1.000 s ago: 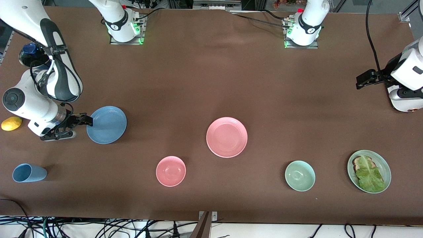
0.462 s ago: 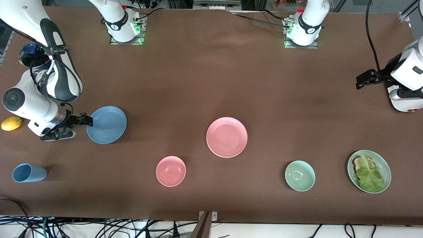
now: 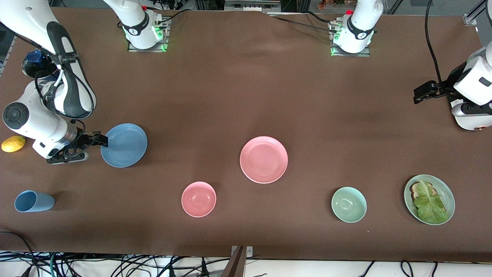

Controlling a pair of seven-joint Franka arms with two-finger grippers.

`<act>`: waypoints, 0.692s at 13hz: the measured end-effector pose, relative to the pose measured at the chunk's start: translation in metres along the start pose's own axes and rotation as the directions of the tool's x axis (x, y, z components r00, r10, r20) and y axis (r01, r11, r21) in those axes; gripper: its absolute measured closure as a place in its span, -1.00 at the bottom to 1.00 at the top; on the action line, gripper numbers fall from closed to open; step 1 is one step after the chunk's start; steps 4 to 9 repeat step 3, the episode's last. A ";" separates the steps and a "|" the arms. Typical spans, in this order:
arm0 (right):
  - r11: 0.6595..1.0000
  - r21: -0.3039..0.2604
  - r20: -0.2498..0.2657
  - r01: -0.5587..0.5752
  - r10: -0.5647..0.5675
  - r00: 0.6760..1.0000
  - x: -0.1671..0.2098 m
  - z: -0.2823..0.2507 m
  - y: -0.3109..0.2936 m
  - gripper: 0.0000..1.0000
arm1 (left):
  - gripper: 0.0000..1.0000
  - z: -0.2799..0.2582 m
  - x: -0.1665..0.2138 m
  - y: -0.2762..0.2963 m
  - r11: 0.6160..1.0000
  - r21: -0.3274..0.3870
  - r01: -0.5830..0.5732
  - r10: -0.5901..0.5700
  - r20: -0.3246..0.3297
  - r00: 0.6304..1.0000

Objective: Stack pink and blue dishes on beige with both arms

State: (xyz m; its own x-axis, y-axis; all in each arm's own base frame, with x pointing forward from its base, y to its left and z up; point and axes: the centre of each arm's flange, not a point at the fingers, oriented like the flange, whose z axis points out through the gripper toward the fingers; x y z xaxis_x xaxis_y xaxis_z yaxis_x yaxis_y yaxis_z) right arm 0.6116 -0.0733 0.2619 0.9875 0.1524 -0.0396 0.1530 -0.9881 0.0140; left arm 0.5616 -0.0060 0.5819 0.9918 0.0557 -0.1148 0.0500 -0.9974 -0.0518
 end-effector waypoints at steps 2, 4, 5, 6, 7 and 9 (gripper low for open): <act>1.000 0.000 0.000 0.000 0.000 1.000 0.000 0.000 0.000 -0.94 | -1.00 0.000 -0.001 0.010 1.000 -0.010 -0.017 0.017 0.000 1.000; 1.000 0.000 0.000 0.000 0.000 1.000 0.000 0.000 0.000 -0.94 | -1.00 0.000 -0.001 0.013 1.000 -0.010 -0.023 0.023 0.000 1.000; 1.000 0.000 0.000 0.000 0.000 1.000 0.000 0.000 0.000 -0.94 | -1.00 0.000 -0.001 0.013 1.000 -0.010 -0.023 0.023 0.000 1.000; 1.000 0.000 0.000 0.000 0.000 1.000 0.000 0.000 0.000 -0.94 | -1.00 0.000 -0.001 0.013 1.000 -0.010 -0.023 0.023 0.000 1.000; 1.000 0.000 0.000 0.000 0.000 1.000 0.000 0.000 0.000 -0.94 | -1.00 0.000 -0.001 0.013 1.000 -0.010 -0.023 0.023 0.000 1.000; 1.000 0.000 0.000 0.000 0.000 1.000 0.000 0.000 0.000 -0.94 | -1.00 0.000 -0.001 0.013 1.000 -0.010 -0.023 0.023 0.000 1.000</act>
